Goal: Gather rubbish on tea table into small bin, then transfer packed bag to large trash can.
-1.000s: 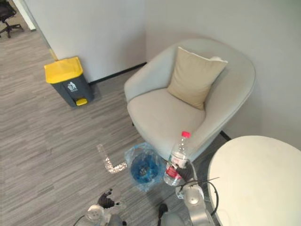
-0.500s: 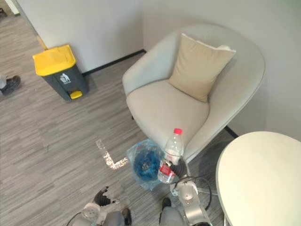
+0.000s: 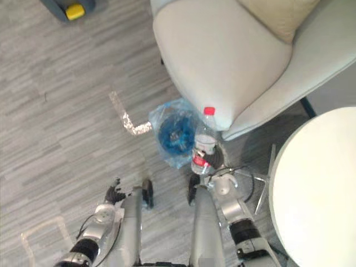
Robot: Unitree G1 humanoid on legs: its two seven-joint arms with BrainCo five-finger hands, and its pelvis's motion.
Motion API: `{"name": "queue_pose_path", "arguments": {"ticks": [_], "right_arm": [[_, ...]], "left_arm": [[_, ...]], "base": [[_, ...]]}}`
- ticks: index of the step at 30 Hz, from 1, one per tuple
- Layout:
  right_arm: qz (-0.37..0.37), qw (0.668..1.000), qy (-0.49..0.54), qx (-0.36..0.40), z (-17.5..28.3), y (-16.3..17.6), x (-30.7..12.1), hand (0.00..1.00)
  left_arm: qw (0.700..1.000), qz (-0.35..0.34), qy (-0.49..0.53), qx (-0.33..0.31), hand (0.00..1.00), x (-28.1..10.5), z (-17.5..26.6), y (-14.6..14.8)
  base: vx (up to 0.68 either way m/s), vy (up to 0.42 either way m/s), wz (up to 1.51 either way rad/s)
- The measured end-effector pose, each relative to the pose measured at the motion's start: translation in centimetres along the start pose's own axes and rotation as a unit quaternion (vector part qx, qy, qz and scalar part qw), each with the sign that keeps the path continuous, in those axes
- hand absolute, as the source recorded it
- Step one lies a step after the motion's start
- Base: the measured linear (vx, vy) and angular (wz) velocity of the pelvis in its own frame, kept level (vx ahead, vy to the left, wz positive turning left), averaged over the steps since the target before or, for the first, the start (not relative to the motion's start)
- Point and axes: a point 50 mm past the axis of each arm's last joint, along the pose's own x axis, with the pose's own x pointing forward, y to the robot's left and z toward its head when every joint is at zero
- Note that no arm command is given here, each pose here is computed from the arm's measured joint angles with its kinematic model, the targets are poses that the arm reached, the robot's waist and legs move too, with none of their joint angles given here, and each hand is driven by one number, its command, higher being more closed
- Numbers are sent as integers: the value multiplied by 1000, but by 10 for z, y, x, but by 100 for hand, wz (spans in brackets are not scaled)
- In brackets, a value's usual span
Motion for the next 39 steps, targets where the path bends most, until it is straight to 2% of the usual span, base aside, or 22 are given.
{"name": "queue_pose_path", "arguments": {"ticks": [8, 17, 18, 23, 31, 39], "right_arm": [[-72, 988, -133, -5, 81, -33, 56, 100], [-89, 988, -123, -28, 87, -42, 75, 100], [-93, 988, -121, -28, 87, -43, 76, 0], [-97, 989, -106, -28, 81, -43, 78, 0], [-136, 984, -111, 12, 90, -56, 82, 0], [-140, 980, -133, 35, 93, -49, 65, 0]], "left_arm": [[990, 23, -133, -40, 0, 15, 83, 2], [982, 29, -173, -69, 0, 14, 108, 3], [982, 29, -176, -70, 0, 14, 109, 3], [980, 29, -185, -71, 0, 14, 115, 4], [980, 31, -185, -69, 0, 14, 115, 6], [979, 32, -187, -67, 0, 14, 115, 7]], "base": [[-30, -33, 18], [-14, -12, 18], [-36, 1, 18], [-32, 7, 15], [-8, 4, 3], [-28, 13, -7]]}}
